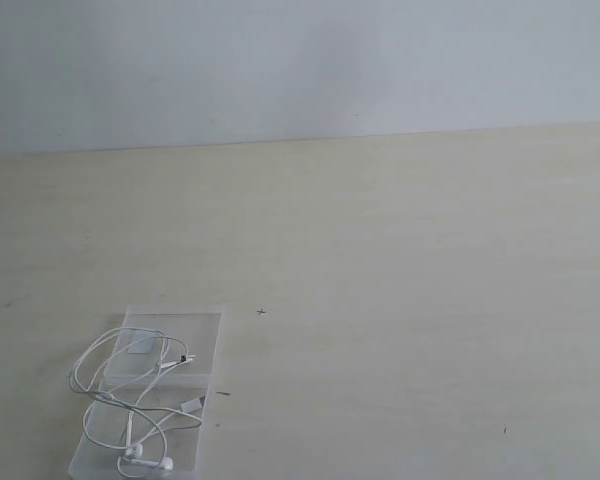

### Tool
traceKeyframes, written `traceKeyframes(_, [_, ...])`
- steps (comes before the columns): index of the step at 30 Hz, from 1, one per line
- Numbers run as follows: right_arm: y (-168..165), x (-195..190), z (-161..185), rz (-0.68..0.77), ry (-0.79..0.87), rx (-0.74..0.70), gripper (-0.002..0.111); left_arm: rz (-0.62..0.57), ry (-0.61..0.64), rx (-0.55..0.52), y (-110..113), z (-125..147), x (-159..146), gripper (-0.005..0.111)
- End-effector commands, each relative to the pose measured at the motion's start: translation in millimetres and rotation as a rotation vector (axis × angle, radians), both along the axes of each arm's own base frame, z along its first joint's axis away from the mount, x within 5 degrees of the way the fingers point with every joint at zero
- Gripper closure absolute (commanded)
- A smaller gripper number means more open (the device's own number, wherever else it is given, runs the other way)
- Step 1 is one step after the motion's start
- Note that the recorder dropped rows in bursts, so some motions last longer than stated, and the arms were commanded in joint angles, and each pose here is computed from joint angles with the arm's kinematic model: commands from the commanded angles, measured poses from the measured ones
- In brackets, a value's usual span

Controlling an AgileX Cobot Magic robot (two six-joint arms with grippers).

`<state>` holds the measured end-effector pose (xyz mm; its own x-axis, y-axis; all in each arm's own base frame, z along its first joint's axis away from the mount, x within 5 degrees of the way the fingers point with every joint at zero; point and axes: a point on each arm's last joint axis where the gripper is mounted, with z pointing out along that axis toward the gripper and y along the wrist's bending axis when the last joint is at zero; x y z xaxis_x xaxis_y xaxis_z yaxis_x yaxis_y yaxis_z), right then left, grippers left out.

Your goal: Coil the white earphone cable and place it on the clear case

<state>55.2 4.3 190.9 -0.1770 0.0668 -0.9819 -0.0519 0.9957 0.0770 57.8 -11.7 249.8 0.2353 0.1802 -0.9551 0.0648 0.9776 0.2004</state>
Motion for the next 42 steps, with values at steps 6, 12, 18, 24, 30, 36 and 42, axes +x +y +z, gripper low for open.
traceKeyframes(6, [-0.3, -0.2, -0.9, -0.005, -0.005, 0.0, 0.108, 0.102, 0.093, -0.396, 15.5, -12.3, 1.6, 0.107])
traceKeyframes(12, [-0.3, -0.2, -0.9, -0.005, -0.005, 0.0, 0.108, 0.14, 0.304, -0.386, 15.2, -49.5, 3.7, 0.107])
traceKeyframes(18, [-0.3, -0.2, -0.9, -0.005, -0.005, 0.0, 0.108, 0.175, 0.483, -0.297, 15.0, -67.8, -4.5, 0.107])
traceKeyframes(24, [-0.3, -0.2, -0.9, -0.005, -0.005, 0.0, 0.108, 0.172, 0.49, -0.214, 14.7, -68.5, -4.7, 0.107])
traceKeyframes(30, [-0.3, -0.2, -0.9, -0.005, -0.005, 0.0, 0.108, 0.17, 0.49, -0.18, 14.5, -68.5, -4.6, 0.107])
traceKeyframes(36, [-0.3, -0.2, -0.9, -0.005, -0.005, 0.0, 0.108, 0.185, 0.491, -0.176, 15.2, -68.7, -4.7, 0.107])
traceKeyframes(42, [-0.3, -0.2, -0.9, -0.005, -0.005, 0.0, 0.108, 0.182, 0.491, -0.202, 14.7, -68.6, -4.7, 0.107])
